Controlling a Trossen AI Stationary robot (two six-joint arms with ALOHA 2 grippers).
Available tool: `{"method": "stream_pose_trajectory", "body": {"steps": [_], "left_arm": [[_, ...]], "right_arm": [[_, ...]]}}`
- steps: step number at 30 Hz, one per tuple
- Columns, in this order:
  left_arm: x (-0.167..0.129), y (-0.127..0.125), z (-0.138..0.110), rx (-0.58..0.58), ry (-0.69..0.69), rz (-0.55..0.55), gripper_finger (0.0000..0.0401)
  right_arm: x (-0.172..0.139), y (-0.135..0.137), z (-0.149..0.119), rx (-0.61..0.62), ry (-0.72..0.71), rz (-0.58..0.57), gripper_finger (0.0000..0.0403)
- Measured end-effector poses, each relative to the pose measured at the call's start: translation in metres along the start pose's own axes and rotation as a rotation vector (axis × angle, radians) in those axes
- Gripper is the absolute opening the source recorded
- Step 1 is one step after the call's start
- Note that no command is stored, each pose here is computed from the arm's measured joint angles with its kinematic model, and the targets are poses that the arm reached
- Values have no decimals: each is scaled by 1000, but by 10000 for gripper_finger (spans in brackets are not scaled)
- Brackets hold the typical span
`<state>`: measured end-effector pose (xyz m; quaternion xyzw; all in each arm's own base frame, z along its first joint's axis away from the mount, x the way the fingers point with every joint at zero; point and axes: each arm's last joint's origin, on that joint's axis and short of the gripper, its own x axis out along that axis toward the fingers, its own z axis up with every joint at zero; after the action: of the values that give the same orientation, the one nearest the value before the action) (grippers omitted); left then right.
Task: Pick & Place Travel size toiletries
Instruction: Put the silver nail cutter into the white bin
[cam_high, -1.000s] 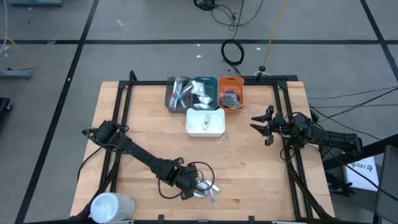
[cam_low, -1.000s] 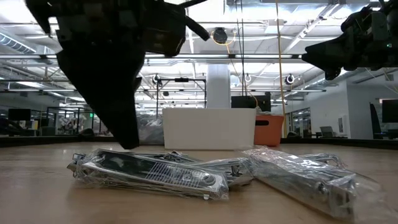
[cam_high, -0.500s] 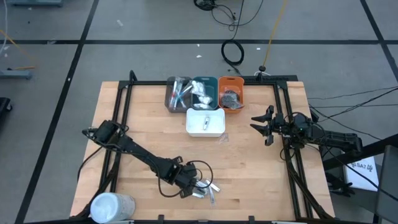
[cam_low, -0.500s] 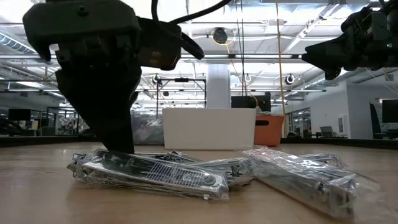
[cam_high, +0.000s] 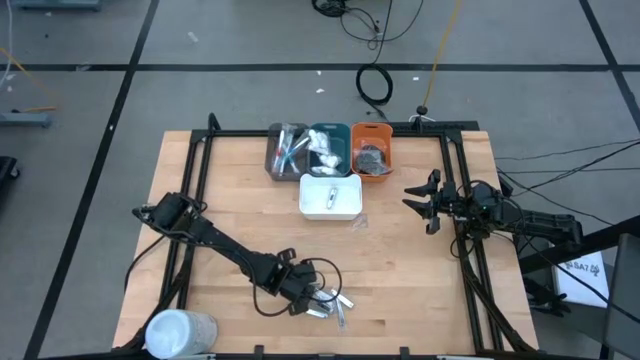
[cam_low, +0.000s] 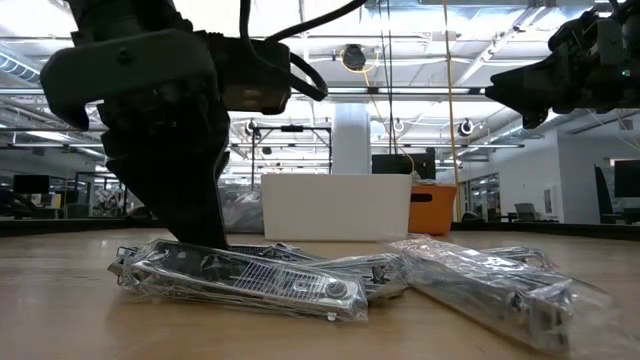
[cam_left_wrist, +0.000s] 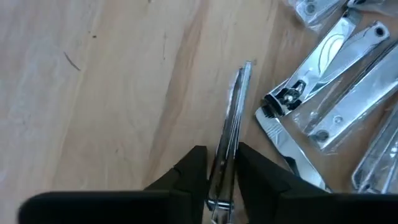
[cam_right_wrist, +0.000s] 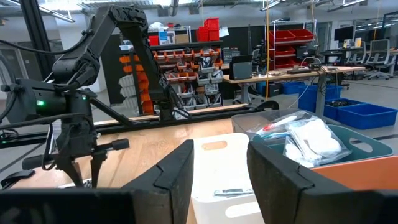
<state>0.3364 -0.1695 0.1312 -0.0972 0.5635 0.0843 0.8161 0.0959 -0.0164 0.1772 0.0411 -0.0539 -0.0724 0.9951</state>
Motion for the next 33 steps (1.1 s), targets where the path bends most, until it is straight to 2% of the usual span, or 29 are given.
{"method": "stream_pose_trajectory", "body": {"steps": [4, 8, 13, 20, 25, 28, 33], "left_arm": [[1, 2, 2, -9, -3, 5, 19], [2, 5, 5, -43, -35, 38, 23], [-4, 4, 11, 19, -116, 42, 11], [-54, 6, 32, 131, -378, 65, 25], [-89, 10, 49, 258, -555, 37, 10], [-85, 20, 52, 299, -630, -10, 15], [-57, 53, 43, 294, -767, -123, 10]], "right_arm": [[0, 0, 0, 0, 0, 1, 141], [0, 0, 0, 0, 0, 0, 141], [0, 0, 0, 0, 0, 0, 141], [0, 0, 0, 0, 0, 0, 141], [0, 0, 0, 0, 0, 0, 141], [0, 0, 0, 0, 1, 0, 141], [0, 0, 0, 0, 0, 0, 141]]}}
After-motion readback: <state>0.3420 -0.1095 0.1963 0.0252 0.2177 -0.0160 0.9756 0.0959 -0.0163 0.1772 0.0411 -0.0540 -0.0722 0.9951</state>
